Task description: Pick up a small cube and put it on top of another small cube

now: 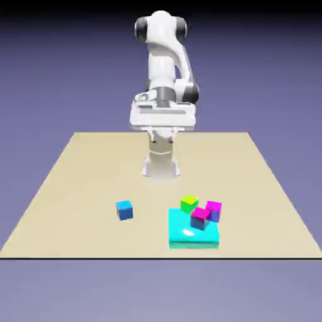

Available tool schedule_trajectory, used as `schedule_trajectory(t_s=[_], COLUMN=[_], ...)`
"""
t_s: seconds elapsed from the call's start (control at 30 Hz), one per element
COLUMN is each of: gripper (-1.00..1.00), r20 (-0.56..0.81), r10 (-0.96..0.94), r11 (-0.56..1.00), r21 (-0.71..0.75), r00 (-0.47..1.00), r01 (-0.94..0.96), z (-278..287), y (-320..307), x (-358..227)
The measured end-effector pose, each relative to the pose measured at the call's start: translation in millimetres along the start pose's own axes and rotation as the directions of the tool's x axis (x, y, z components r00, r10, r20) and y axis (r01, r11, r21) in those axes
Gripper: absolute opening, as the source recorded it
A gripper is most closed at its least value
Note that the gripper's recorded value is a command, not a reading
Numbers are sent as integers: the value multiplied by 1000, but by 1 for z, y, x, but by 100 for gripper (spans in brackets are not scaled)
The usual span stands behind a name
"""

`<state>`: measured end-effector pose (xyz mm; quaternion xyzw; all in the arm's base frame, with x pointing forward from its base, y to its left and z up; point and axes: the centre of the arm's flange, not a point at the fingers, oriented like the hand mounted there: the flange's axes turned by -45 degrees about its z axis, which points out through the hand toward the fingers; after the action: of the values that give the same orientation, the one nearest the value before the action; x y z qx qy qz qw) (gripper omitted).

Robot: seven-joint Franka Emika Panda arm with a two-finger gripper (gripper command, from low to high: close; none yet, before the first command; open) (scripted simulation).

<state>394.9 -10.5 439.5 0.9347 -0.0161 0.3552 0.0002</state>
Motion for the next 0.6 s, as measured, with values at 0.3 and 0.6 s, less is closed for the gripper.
schedule_trajectory(t_s=[0.3, 0.6], gripper=[0, 0], r20=[387, 417], r10=[623, 901], r11=[782, 375], r21=[-300, -618], r00=[680, 117], r01=[-545, -691], z=[103, 153], y=[111, 171], x=[-98, -212])
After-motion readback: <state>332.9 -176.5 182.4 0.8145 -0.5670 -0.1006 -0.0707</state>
